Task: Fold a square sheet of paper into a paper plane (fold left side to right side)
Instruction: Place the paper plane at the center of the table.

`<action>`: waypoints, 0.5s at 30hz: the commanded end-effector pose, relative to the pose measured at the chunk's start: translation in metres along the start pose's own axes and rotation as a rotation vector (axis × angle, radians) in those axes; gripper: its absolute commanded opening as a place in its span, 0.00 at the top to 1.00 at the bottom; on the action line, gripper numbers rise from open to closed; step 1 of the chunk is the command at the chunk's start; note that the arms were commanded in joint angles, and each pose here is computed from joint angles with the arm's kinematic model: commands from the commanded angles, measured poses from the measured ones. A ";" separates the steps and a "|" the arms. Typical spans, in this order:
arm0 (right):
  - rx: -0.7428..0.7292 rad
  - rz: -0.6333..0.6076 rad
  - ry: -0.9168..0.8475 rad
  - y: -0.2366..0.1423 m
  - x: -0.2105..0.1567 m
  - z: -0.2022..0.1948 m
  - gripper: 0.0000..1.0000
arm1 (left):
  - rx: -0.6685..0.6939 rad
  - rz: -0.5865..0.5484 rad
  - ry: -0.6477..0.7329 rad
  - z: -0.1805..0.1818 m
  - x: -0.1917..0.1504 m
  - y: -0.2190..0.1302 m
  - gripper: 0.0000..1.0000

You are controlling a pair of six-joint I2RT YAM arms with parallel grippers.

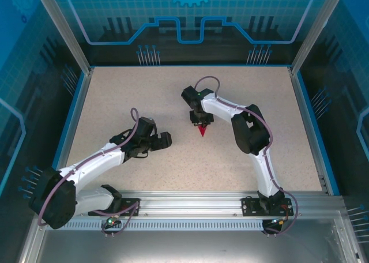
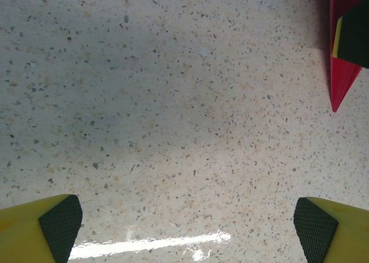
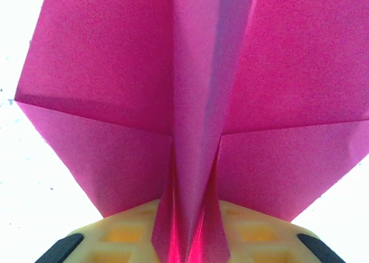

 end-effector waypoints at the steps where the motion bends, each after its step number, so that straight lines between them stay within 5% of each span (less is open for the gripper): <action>1: 0.002 -0.017 -0.025 -0.019 -0.001 -0.002 0.73 | 0.015 -0.021 0.033 -0.005 0.007 -0.006 0.02; 15: 0.009 -0.073 -0.061 -0.061 -0.005 -0.006 0.64 | 0.029 -0.054 0.040 -0.006 0.015 -0.014 0.02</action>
Point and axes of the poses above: each hand's point on the last joint's axis, 136 mm out from that joint toward the fingers, its own y axis out along the fingers, its own z axis along the line the jaws close on, x = y × z, the point moved 2 cm from there along -y, back along the fingers, and after that the axes turned 11 degrees about -y, right-handed, at the moved point
